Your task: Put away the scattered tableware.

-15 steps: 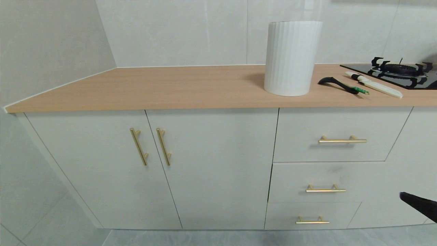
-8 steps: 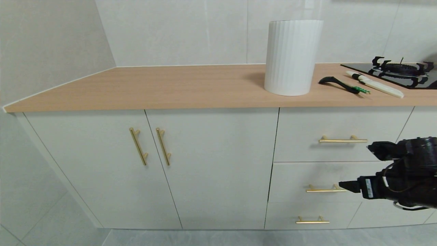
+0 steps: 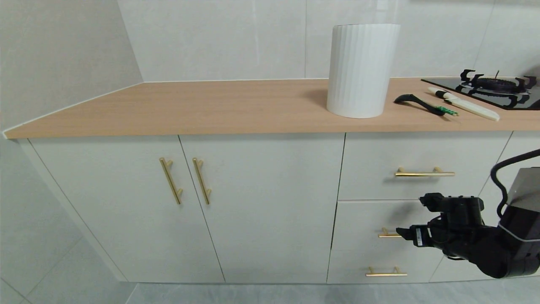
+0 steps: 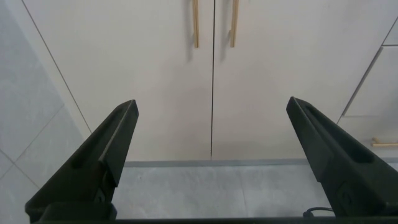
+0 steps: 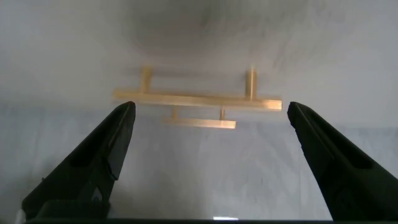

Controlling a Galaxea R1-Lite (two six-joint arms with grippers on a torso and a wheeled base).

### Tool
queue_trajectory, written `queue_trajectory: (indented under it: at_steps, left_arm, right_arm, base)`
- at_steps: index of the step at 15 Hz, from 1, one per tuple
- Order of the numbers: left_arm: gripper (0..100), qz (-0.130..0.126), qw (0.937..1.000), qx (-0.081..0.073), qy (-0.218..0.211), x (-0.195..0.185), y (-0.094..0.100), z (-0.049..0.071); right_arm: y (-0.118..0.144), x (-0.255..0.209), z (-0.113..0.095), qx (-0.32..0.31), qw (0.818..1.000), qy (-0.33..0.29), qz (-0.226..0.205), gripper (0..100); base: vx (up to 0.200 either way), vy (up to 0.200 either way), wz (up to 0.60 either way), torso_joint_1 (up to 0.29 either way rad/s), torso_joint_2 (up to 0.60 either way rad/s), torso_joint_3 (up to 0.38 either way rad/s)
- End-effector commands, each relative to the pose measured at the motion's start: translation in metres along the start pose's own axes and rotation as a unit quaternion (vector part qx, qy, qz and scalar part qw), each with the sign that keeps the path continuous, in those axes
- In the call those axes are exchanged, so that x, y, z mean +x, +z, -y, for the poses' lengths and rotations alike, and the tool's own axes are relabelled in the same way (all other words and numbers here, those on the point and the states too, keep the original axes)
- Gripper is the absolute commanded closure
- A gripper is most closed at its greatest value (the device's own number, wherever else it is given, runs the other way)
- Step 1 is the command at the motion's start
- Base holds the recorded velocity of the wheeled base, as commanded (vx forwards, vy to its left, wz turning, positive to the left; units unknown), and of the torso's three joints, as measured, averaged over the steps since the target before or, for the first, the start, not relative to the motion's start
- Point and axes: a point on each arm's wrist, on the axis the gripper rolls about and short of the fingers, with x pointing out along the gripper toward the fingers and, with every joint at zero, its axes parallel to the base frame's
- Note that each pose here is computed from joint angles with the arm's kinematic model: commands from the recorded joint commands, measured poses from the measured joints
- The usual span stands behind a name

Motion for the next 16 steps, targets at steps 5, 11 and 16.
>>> queue_trajectory:
  at_steps: [5,11,16]
  left_arm:
    - [0,-0.001,1.0000,0.000,0.000,0.000,0.000,0.000]
    - [0,0.000,1.0000,0.000,0.000,0.000,0.000,0.000]
    - [0,-0.001,1.0000,0.000,0.000,0.000,0.000,0.000]
  right_arm:
    - [-0.019,0.037,0.011,0.009,1.000,-0.016,-0.016,0]
    - [-0.010,0.038,0.012,0.011,0.999,-0.028,0.026,0]
    - [-0.017,0.041,0.011,0.009,0.999,-0.029,0.015,0]
  base:
    - [0.000,0.000,0.00,0.000,0.00,0.000]
    - [0.000,0.000,0.00,0.000,0.00,0.000]
    - [0.000,0.000,0.00,0.000,0.00,0.000]
